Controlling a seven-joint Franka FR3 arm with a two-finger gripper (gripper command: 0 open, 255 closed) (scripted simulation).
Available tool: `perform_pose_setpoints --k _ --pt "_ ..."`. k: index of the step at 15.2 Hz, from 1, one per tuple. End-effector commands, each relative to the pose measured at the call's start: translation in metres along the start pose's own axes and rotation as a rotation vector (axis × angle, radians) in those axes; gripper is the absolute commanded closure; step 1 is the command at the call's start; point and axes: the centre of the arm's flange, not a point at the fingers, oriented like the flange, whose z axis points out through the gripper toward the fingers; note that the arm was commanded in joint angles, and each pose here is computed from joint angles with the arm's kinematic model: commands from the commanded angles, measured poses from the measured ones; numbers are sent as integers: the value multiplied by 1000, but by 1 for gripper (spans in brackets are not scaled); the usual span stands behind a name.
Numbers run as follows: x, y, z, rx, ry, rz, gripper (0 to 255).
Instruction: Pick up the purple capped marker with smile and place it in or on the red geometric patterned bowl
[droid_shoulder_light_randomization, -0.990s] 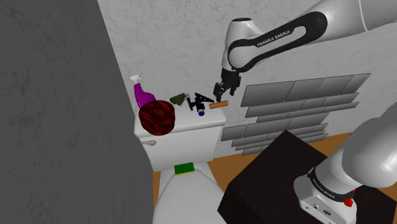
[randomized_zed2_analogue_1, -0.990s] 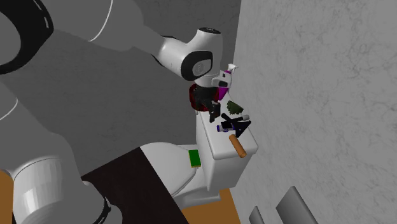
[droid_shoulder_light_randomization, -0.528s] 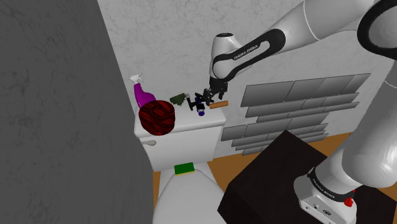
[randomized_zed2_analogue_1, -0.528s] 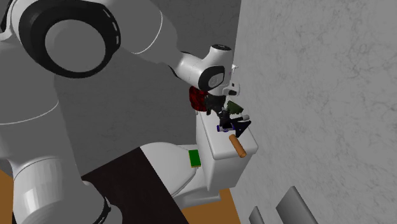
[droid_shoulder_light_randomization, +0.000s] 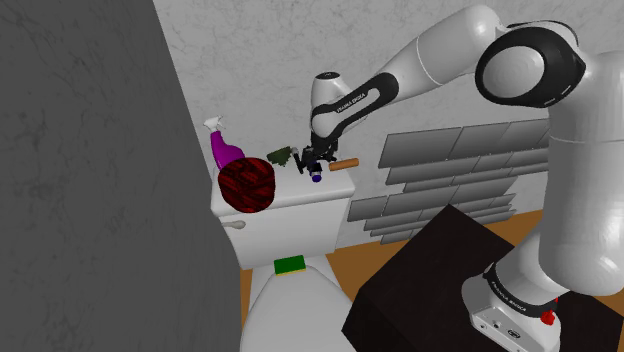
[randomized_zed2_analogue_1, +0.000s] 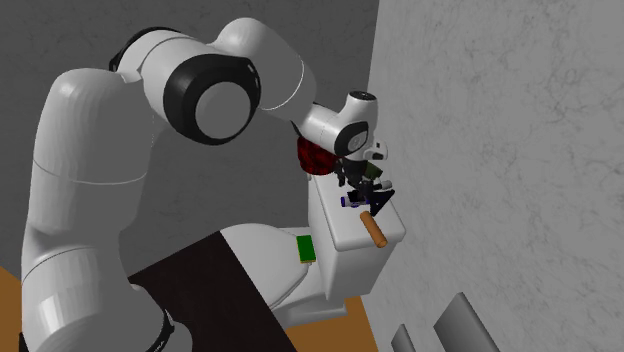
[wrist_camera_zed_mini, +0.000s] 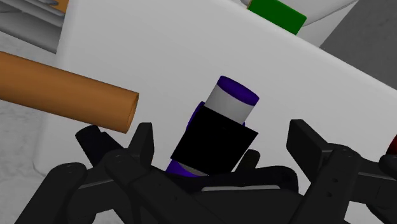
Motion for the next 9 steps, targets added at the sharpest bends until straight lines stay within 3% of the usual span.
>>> perform_pose_setpoints --k 1,9 --pt "8 -3 15 -1 1 -1 0" --pt "8 -3 50 -1 1 -1 0"
